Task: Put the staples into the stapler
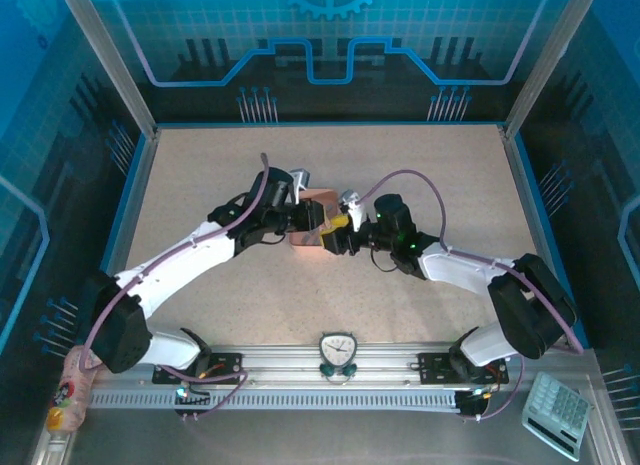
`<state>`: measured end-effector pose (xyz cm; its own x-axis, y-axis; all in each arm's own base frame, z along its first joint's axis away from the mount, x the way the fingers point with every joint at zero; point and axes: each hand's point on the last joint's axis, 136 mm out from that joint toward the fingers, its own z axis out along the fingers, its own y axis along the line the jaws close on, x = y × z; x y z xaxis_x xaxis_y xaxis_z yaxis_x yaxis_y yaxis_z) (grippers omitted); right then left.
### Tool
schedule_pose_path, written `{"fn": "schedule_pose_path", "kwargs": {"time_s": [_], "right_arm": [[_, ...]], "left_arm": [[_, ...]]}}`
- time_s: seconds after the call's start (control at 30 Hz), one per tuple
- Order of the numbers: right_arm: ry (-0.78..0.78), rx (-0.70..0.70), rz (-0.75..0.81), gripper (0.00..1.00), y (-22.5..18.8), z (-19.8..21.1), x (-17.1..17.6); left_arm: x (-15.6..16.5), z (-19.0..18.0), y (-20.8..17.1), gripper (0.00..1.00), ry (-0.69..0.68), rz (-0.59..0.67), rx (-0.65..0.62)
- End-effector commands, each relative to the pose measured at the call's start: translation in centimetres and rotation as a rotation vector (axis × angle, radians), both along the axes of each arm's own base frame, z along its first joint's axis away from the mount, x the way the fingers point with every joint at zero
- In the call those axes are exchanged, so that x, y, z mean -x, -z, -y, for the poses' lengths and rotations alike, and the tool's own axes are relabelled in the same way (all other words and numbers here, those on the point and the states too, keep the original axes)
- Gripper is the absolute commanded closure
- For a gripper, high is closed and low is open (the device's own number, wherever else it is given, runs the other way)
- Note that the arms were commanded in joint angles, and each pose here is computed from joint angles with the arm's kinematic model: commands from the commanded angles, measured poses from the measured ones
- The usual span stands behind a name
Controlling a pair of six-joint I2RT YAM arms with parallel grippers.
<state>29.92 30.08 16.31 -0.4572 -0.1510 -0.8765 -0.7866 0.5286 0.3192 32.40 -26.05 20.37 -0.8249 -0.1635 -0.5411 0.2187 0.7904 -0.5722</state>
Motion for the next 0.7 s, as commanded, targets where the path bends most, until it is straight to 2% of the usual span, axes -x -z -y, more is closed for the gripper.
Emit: {"fn": "schedule_pose_path", "kwargs": {"time_s": [0.0,0.17,0.4,0.53,0.67], "right_arm": [[0.126,-0.034,-0.047,0.30,-0.9,3.2,-1.0],[0.307,-0.068,-0.225,0.25,-0.3,9.7,-1.4],[0.675,-0.005,-0.346,0.29,2.1,19.0,-1.1],[0.809,0.029,-0.414,0.30,3.5,22.0,-0.2],[0.849,0.019,-0.448,0.30,4.1,22.8,0.3]], "left_arm": [[-0.8,0.6,-0.6,0.96,0.007,0.022,-0.096],[-1.8,3.5,0.0,0.98,0.041,0.001,-0.199],[-3.5,8.6,1.9,0.97,0.084,-0.006,-0.321],[-4.5,10.2,4.2,0.95,0.087,-0.029,-0.393],[-5.3,11.2,6.3,0.95,0.078,-0.082,-0.451]]}}
